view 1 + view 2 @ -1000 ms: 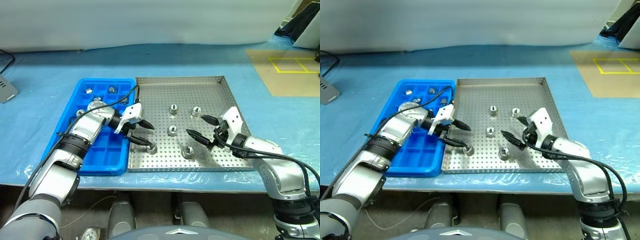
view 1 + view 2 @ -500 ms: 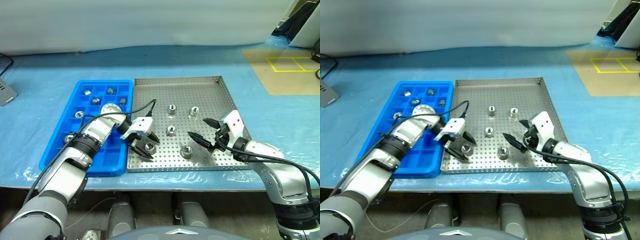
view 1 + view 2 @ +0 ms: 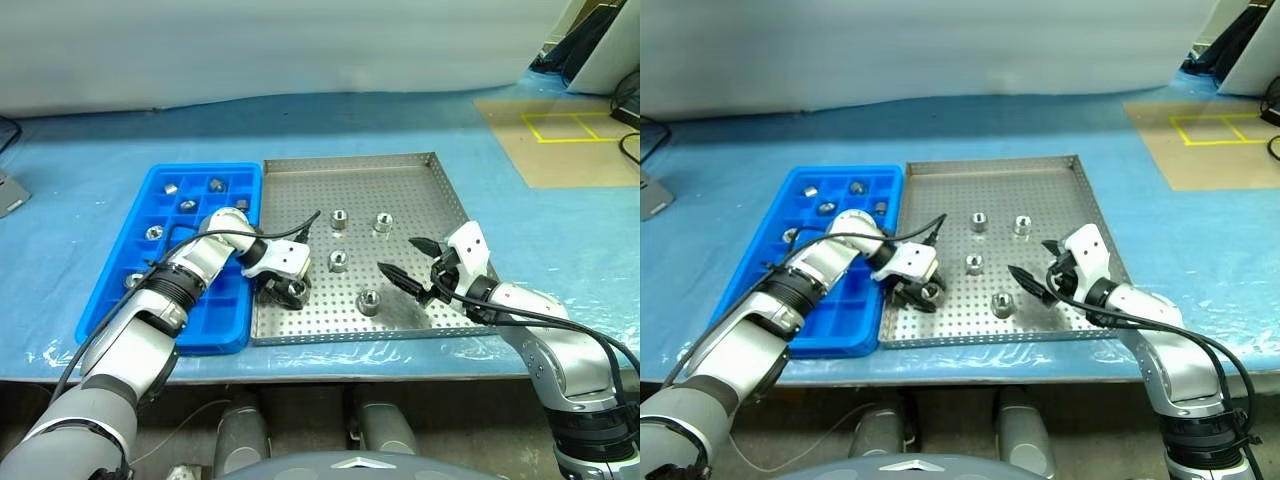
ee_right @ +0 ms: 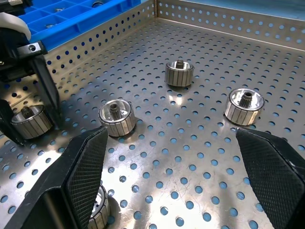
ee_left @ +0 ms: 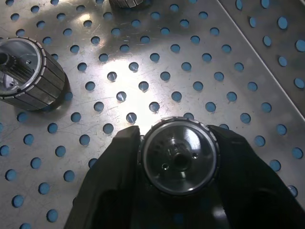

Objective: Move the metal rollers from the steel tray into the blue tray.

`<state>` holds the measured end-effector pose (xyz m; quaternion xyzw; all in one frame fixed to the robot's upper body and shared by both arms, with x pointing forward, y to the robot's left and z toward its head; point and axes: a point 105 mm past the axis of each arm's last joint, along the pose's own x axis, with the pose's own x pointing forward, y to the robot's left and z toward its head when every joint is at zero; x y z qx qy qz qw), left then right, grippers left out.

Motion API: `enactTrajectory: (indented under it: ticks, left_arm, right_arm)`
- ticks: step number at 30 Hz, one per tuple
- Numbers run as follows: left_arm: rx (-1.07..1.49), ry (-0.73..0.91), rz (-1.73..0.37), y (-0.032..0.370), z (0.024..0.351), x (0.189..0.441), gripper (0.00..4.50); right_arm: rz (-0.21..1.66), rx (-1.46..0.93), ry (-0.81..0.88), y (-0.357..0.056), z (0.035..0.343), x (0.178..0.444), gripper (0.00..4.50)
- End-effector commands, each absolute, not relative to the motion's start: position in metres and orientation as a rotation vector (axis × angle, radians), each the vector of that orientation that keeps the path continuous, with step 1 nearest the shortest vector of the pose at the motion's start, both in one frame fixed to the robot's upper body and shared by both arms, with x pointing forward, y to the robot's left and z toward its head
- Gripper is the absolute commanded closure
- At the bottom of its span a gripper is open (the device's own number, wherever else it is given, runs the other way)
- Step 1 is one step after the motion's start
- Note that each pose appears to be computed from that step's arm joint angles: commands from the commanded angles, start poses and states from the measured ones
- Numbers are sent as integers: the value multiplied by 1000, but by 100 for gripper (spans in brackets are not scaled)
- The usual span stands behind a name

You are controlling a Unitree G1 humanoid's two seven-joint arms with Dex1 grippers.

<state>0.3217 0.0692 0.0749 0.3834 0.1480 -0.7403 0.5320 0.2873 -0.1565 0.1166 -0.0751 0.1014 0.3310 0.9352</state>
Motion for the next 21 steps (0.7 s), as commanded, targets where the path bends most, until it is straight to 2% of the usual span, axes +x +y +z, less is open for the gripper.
enactTrajectory:
  ticks: [1,9,12,15,21]
  left_arm:
    - [927,426,-1712,83,61,326,252]
    - [857,333,-1670,75,75,331,252]
    - [832,203,-1666,67,96,331,252]
    - [718,107,-1563,63,123,345,252]
    - [592,6,-1412,73,163,354,252]
  right_arm:
    - [694,-164,147,-150,132,288,0]
    - [706,-160,141,-147,134,290,0]
    - [779,-117,143,-138,138,283,0]
    - [824,-129,142,-133,141,282,0]
    - [950,-162,138,-118,148,293,0]
